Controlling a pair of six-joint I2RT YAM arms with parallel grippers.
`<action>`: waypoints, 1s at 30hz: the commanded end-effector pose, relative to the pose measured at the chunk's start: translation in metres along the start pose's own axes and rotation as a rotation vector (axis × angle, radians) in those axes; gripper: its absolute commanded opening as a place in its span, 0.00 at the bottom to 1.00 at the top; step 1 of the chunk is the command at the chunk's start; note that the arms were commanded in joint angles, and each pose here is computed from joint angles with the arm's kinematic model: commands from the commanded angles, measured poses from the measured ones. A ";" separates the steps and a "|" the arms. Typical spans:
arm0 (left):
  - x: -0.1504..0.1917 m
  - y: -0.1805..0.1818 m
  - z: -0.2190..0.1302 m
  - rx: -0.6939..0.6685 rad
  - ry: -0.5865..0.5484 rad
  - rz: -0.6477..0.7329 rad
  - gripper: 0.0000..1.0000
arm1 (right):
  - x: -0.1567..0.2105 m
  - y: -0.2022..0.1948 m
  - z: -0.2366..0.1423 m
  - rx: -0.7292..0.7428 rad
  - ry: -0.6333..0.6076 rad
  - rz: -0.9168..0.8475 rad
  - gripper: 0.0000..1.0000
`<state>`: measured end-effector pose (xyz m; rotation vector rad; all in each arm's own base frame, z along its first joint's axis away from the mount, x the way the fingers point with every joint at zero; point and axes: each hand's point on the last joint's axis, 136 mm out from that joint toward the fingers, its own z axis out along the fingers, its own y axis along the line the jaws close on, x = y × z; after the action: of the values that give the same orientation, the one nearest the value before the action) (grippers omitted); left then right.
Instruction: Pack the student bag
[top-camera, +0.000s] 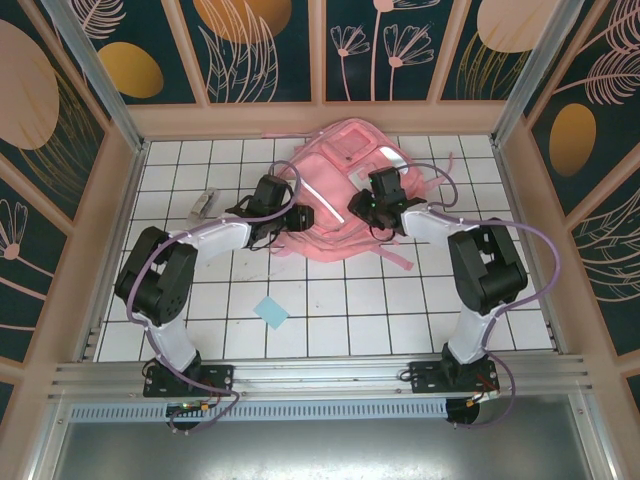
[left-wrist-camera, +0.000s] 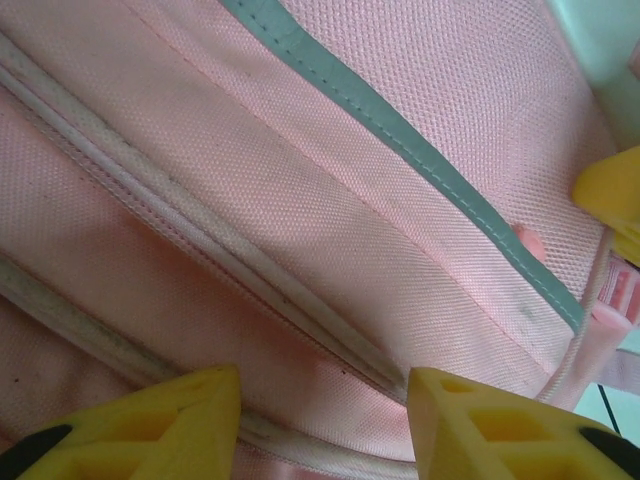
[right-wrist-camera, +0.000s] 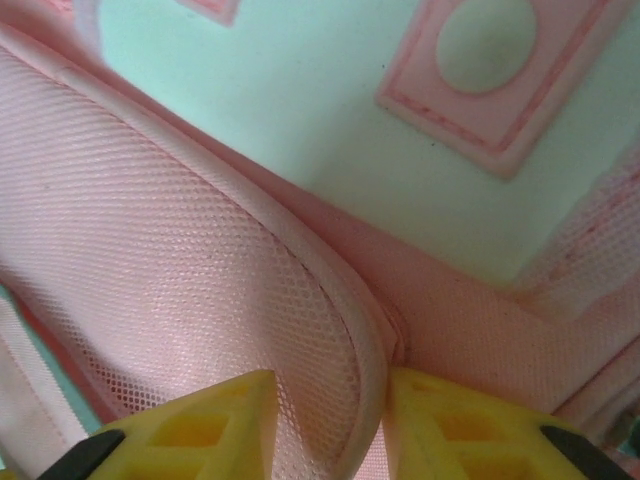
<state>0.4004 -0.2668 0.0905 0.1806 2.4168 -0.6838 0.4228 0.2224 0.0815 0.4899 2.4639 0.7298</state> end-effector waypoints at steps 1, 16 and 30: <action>0.008 -0.008 0.004 0.039 0.018 0.047 0.48 | -0.005 0.020 0.007 -0.081 0.008 0.031 0.18; 0.004 -0.051 -0.029 -0.028 -0.004 0.315 0.55 | -0.046 0.089 -0.050 -0.233 -0.053 0.037 0.00; 0.003 -0.047 0.013 -0.069 0.087 0.283 0.56 | -0.049 0.098 -0.049 -0.261 -0.036 0.044 0.00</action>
<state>0.3880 -0.3085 0.1040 0.5150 2.4084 -0.4620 0.4390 0.2404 0.1360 0.5292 2.4256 0.8901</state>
